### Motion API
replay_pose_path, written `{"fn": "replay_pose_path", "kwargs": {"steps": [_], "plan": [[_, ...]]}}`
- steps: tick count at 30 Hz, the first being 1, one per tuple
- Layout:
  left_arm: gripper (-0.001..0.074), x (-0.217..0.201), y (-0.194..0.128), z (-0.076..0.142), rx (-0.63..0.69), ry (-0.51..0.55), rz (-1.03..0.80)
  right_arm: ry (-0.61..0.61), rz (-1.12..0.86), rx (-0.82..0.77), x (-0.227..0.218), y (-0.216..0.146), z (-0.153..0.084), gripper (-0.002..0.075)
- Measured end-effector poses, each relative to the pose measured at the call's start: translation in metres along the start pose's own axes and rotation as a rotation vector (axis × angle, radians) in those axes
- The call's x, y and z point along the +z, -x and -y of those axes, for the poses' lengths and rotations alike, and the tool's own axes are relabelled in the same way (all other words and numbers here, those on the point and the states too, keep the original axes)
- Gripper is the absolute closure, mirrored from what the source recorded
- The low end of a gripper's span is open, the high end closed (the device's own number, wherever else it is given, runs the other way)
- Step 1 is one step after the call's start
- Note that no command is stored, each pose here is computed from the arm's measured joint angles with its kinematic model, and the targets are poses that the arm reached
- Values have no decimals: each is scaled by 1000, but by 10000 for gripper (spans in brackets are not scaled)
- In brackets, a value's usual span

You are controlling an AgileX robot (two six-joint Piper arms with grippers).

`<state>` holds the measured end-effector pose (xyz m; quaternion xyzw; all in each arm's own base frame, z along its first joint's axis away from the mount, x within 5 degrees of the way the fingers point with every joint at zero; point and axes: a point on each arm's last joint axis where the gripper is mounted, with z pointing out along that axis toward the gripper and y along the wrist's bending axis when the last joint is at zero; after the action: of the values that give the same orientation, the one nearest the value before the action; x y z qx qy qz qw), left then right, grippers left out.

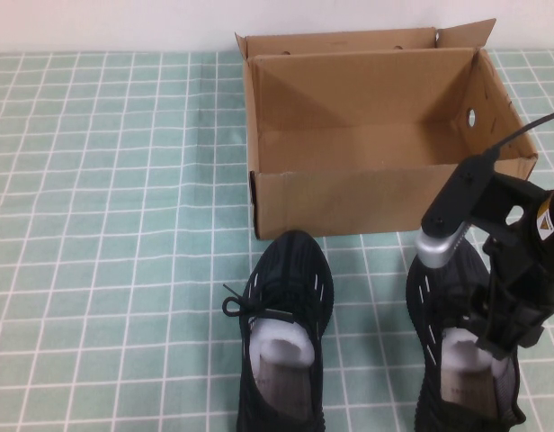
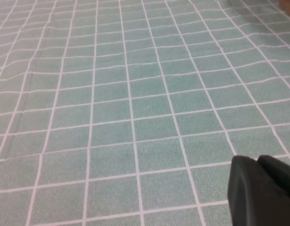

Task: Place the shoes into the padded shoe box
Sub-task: Pick up the shoe from the table

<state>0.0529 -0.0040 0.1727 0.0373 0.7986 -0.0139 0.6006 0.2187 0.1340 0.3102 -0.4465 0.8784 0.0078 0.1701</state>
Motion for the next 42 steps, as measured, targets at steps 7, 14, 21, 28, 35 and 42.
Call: {"fn": "replay_pose_path", "kwargs": {"steps": [7,14,21,28,35,42], "plan": [[739,0,0,0,-1,0,0,2,-4,-2,2,-1,0,313],[739,0,0,0,-1,0,0,11,-14,-7,11,-6,-3,313],[740,0,0,0,-2,-1,0,-13,40,-9,15,-2,-2,314],[739,0,0,0,-2,-1,0,-26,44,-16,15,-2,0,344],[739,0,0,0,-2,-1,0,-13,37,-9,15,-3,-2,344],[740,0,0,0,-2,-1,0,-1,37,-3,16,-3,-3,344]]}}
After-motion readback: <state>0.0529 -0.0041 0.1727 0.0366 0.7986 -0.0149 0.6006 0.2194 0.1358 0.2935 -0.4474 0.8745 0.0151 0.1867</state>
